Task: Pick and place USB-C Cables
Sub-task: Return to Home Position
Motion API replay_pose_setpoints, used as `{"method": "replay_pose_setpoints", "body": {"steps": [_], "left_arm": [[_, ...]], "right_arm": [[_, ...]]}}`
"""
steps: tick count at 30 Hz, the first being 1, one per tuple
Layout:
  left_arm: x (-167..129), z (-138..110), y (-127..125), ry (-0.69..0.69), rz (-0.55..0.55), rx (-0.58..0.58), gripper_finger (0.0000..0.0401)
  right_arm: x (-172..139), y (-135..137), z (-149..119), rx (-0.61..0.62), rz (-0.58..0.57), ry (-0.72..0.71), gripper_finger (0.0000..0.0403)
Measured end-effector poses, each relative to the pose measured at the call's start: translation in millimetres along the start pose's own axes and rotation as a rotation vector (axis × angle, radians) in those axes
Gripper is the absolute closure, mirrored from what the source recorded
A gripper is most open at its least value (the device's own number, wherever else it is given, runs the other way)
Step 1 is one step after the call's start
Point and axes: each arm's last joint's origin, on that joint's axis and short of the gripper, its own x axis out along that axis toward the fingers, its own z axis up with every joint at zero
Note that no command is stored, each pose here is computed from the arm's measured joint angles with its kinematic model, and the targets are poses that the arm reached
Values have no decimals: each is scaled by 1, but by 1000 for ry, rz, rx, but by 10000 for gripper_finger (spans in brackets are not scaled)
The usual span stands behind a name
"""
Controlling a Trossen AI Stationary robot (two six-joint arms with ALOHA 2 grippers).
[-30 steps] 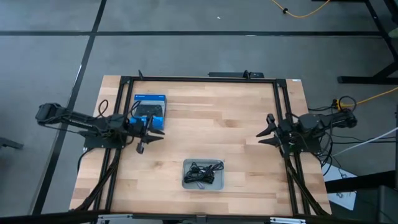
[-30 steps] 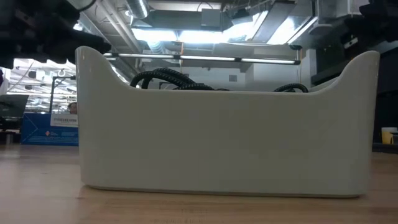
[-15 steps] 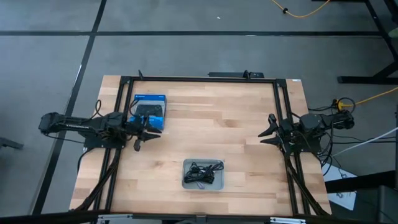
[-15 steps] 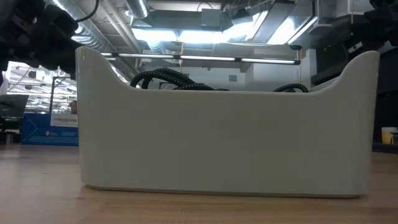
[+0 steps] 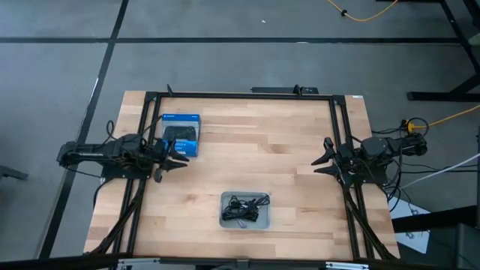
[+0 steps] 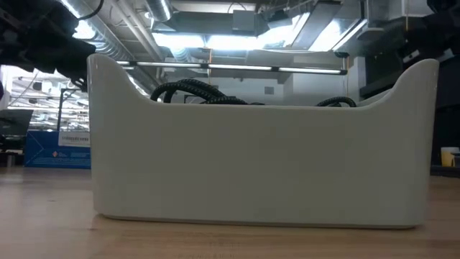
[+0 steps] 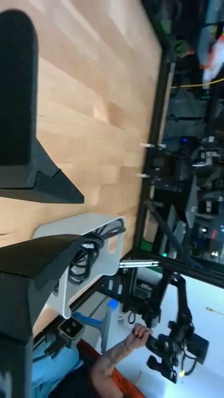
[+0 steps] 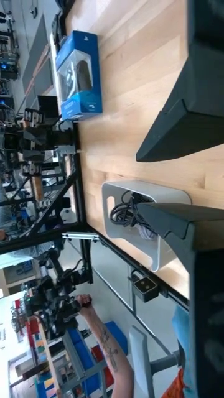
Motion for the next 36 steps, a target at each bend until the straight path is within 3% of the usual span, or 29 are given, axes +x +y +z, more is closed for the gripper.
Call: {"method": "replay_pose_setpoints", "body": {"steps": [11,17,24,32,36], "left_arm": [[-1,0,1,34,50,7,318],[-2,-2,2,45,86,-147,318],[-2,-2,2,46,86,-155,318],[-2,-2,2,47,87,-155,318],[-2,-2,2,47,87,-155,318]], "right_arm": [[-5,-2,2,-2,-85,21,282],[1,-6,-12,60,-149,55,282],[1,-7,-11,34,-188,32,282],[18,-8,-30,-29,-86,-58,282],[21,-9,-37,-28,-88,-46,282]]}}
